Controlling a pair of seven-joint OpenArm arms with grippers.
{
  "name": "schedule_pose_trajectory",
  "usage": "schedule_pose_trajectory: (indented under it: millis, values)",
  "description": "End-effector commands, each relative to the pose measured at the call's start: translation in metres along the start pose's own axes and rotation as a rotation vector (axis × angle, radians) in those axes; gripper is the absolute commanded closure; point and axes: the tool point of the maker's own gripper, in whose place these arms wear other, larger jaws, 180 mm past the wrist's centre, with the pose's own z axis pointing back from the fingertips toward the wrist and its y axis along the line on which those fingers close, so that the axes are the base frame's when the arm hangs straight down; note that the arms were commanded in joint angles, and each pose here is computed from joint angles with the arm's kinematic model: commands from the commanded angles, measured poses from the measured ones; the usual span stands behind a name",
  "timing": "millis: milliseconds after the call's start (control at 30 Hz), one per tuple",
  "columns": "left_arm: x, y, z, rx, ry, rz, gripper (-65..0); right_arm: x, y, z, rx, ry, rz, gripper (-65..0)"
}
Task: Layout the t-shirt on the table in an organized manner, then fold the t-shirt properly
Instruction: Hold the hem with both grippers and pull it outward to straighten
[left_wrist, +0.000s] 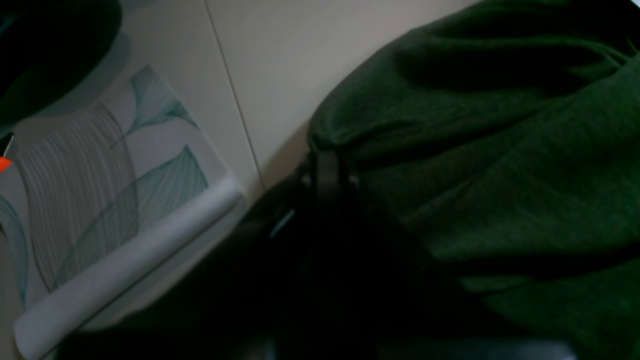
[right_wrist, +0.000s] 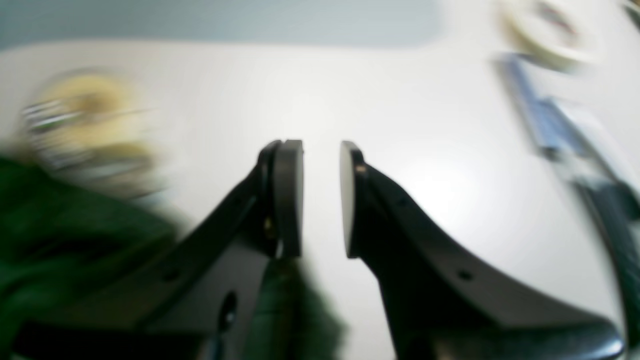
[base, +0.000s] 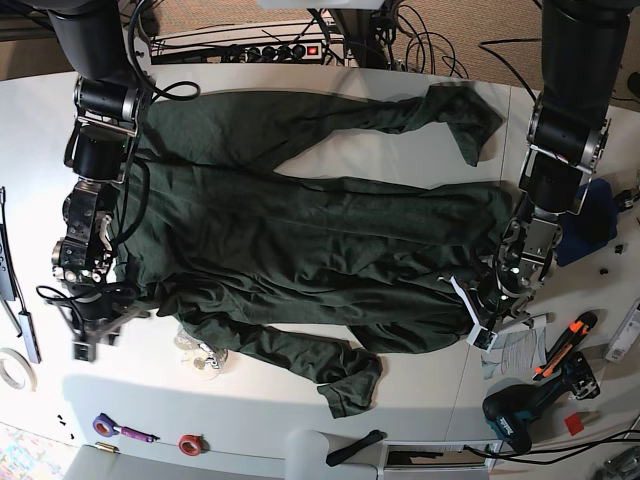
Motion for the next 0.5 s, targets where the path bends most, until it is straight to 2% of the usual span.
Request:
schedule_pose_trajectory:
  millis: [0,100,300,400,467]
  values:
    - [-0.034,0.007,0.006,0.013,0.149,-0.046,0.0,0.028,0.01,0.001,0.065,-0.067,0.015,-12.9]
    - [-0.04,0.003,0.007,0.003,0.158,-0.042,0.0,0.024,0.052,0.001,0.212,-0.064,0.049,-13.0]
    - [-0.047,-0.008,0.009,-0.034,0.161,-0.039,0.0,0.026,0.087,-0.002,0.265,-0.079,0.026,-13.9]
    - [-0.045,-0.009,0.008,-0.037,0.156,-0.04,0.0,0.018,0.089,-0.005,0.246,-0.04,0.088,-27.4]
    - [-0.044,-0.009,0.008,-0.037,0.151,-0.04,0.0,0.011,0.088,-0.007,0.229,-0.014,0.127,-30.9]
